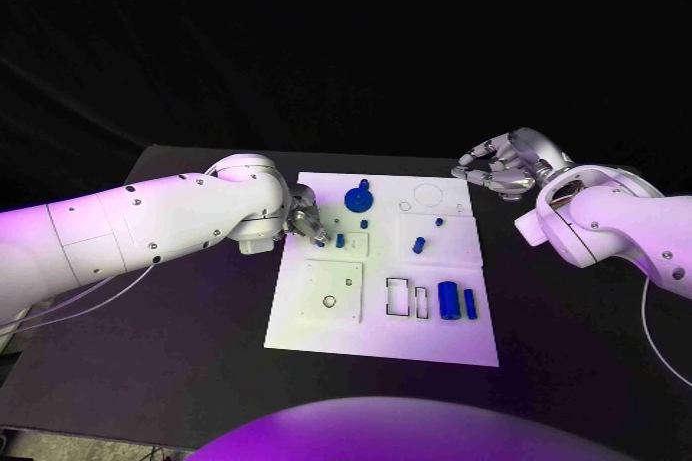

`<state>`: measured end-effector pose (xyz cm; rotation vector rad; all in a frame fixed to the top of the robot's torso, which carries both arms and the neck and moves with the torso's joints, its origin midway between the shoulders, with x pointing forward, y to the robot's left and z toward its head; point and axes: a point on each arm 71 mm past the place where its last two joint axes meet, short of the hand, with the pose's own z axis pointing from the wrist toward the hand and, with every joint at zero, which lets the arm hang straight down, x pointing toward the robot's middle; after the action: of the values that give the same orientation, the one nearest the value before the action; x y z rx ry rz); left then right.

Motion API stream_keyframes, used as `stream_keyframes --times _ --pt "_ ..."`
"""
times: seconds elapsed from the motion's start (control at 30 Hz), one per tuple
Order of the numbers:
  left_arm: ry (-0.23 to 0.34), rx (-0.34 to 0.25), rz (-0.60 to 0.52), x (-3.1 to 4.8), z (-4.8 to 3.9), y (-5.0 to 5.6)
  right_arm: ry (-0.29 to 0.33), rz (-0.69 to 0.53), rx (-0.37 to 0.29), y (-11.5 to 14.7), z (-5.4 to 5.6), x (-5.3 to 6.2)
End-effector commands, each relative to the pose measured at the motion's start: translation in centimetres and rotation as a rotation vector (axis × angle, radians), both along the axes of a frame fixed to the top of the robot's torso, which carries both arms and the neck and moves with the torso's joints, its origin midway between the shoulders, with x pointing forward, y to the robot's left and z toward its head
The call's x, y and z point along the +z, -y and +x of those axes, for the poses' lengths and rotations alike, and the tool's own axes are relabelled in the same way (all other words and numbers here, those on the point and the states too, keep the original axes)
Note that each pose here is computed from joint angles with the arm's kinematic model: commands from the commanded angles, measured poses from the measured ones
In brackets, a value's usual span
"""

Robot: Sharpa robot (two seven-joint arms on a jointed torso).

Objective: Assemble the parts on the task board

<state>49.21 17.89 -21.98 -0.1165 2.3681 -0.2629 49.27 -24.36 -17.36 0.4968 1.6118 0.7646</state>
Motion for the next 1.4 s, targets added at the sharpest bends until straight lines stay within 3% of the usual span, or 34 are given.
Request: stream_keyframes --times 0.03,0.6,1.4 --pt "-0.026 -0.004 -0.002 -0.16 -0.07 0.09 -0.002 -0.004 0.01 -0.07 -0.02 -0.05" --pt "-0.017 0.027 0.0 -0.27 0.51 -0.6 -0.003 -0.004 0.008 0.0 -0.03 -0.06" --pt "0.012 0.059 -0.087 0.0 0.83 -0.46 -0.005 -0.004 0.009 0.03 -0.07 -0.06"
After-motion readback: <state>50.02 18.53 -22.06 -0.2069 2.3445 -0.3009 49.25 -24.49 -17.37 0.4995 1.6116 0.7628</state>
